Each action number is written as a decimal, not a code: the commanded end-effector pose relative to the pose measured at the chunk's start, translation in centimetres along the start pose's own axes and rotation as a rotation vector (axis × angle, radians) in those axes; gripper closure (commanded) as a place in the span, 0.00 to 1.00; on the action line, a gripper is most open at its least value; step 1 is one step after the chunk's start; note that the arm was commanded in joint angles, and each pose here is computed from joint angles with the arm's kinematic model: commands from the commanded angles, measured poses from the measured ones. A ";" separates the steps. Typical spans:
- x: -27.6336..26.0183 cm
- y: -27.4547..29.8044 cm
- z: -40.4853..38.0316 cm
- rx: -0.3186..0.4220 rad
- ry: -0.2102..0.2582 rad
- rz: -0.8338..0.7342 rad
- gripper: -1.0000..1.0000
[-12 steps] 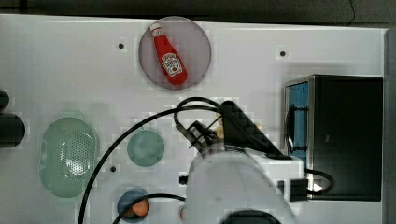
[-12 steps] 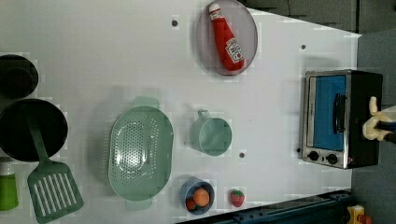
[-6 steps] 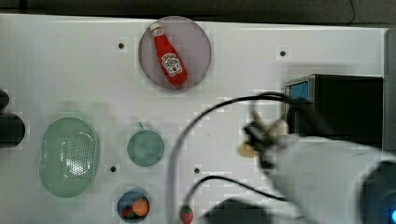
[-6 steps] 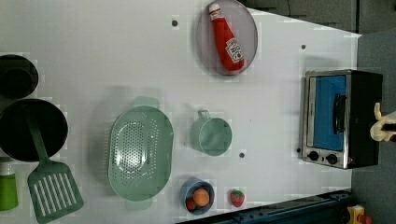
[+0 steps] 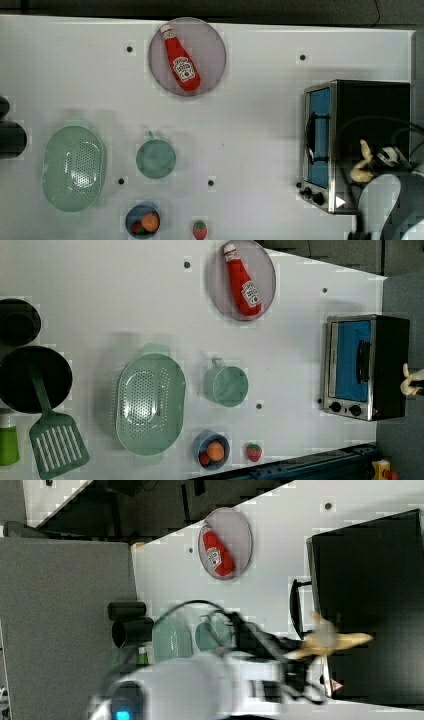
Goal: Pick banana from table and place on oven.
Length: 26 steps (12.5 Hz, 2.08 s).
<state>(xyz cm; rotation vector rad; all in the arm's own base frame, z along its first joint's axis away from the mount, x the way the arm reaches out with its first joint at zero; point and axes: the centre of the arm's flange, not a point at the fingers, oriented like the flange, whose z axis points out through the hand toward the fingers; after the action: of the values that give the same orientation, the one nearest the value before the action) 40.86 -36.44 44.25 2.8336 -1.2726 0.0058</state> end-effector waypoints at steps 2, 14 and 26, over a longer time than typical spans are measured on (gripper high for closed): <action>3.0 -1.9 -2.2 -0.026 0.106 -0.360 0.75; 5.4 -3.6 -3.5 -0.065 0.138 -0.448 0.00; -13.5 -22.6 -20.2 0.042 0.019 -0.050 0.00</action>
<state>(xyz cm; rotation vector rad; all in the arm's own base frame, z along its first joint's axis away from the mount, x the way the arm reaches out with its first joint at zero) 47.92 -12.70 65.54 3.0087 -1.0059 0.1485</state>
